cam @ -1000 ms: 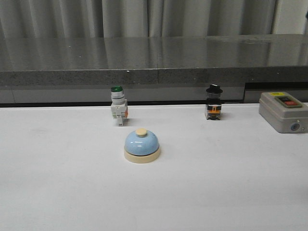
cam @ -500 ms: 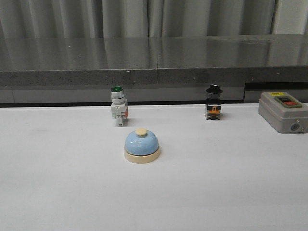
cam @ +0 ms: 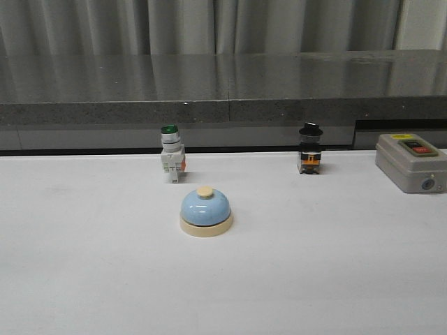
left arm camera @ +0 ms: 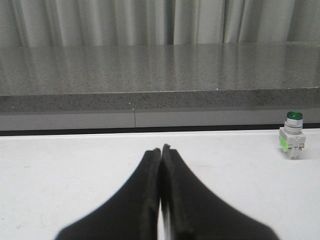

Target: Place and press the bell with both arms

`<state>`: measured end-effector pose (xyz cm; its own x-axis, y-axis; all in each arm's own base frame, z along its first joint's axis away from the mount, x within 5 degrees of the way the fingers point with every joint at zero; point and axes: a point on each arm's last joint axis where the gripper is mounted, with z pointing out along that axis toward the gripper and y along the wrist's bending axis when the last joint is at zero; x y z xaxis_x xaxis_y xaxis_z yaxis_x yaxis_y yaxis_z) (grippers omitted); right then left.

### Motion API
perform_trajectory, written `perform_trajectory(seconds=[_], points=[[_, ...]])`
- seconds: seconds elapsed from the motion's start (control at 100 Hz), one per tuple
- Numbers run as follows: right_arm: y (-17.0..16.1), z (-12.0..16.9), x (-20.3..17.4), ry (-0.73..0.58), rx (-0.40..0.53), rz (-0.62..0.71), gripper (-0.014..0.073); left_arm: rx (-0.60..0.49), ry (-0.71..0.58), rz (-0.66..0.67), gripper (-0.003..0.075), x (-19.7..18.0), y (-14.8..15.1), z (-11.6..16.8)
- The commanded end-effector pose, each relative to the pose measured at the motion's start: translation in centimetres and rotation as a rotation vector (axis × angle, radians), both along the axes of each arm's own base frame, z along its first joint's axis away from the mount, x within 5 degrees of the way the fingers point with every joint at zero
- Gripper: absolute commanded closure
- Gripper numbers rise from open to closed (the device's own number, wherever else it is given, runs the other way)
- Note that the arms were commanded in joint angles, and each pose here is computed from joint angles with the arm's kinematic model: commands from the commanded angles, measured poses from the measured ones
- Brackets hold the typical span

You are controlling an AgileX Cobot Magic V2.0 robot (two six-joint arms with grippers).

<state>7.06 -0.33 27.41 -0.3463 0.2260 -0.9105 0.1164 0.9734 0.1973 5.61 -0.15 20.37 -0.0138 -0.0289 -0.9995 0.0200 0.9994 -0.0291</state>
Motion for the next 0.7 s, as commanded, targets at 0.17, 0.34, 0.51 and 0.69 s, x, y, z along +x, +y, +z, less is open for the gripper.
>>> perform_trajectory(seconds=[0.17, 0.34, 0.51, 0.69], points=[[0.0, 0.3, -1.4, -0.26, -0.15, 0.035, 0.0663, -0.011, -0.087, 0.009, 0.0739, -0.2, 0.1, 0.1], [0.1, -0.1, -2.1, -0.318, -0.25, 0.055, 0.0663, -0.011, -0.087, 0.009, 0.0739, -0.2, 0.1, 0.1], [0.1, -0.8, -2.9, -0.441, -0.289, 0.043, 0.0663, -0.011, -0.087, 0.009, 0.0739, -0.2, 0.1, 0.1], [0.2, -2.0, -2.7, -0.524, -0.31, 0.046, 0.0663, -0.009, -0.087, 0.009, 0.0739, -0.2, 0.1, 0.1]])
